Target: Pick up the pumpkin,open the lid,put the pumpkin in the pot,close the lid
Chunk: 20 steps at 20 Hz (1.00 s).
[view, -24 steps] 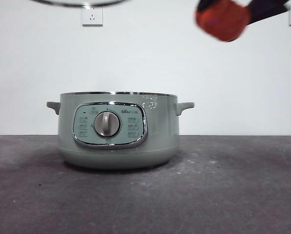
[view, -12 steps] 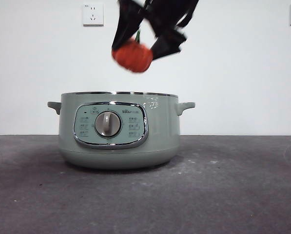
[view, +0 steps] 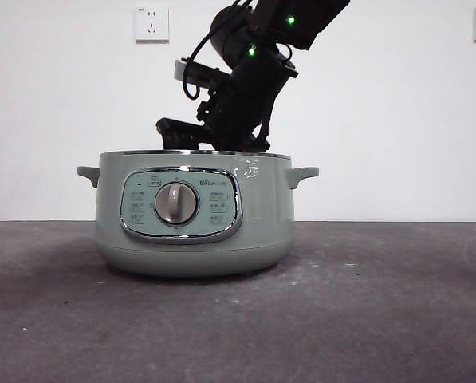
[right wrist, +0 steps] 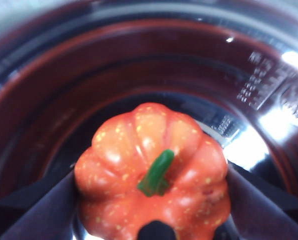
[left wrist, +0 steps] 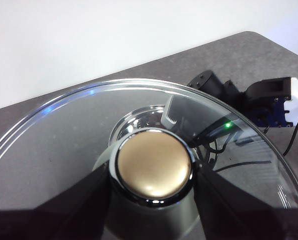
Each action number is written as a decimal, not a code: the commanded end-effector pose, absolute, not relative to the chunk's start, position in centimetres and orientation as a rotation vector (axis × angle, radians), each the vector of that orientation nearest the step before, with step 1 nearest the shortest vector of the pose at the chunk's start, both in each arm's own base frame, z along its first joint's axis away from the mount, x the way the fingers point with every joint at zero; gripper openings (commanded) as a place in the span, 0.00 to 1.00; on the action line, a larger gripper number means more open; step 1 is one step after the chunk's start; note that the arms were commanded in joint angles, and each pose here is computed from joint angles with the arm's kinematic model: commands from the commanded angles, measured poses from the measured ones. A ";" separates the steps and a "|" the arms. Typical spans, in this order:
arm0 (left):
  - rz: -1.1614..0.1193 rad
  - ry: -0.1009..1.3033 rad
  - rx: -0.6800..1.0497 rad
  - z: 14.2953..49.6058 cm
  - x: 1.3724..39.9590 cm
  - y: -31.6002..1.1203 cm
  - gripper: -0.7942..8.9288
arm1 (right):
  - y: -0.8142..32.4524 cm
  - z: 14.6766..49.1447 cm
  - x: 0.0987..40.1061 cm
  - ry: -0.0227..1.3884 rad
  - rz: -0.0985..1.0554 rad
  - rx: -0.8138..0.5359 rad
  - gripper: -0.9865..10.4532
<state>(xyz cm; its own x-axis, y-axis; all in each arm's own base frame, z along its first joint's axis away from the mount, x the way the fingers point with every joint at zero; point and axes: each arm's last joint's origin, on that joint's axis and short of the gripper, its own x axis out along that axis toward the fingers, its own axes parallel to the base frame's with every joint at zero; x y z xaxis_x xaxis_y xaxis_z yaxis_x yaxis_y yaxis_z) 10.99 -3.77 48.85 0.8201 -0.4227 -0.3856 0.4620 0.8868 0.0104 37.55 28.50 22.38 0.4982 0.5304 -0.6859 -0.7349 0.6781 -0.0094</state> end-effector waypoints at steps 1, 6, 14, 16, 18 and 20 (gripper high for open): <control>-0.472 0.319 0.096 49.7 10.4 -3.6 0.07 | 28.8 21.7 37.4 0.724 0.789 -0.347 0.08; -0.480 0.319 0.095 49.7 10.4 -3.6 0.07 | 28.6 21.3 37.1 0.792 0.786 -0.356 0.65; -0.482 0.331 0.098 49.6 11.4 -3.9 0.07 | 27.1 28.5 35.6 0.642 0.698 -0.335 0.64; -0.486 0.345 0.099 49.4 13.2 -4.5 0.07 | 24.2 33.9 33.2 0.587 0.611 -0.307 0.64; -0.499 0.355 0.110 49.0 15.4 -5.2 0.07 | 21.2 38.0 30.4 0.572 0.562 -0.279 0.64; -0.546 0.368 0.112 48.5 17.8 -6.2 0.07 | 18.2 41.3 27.5 0.547 0.531 -0.245 0.64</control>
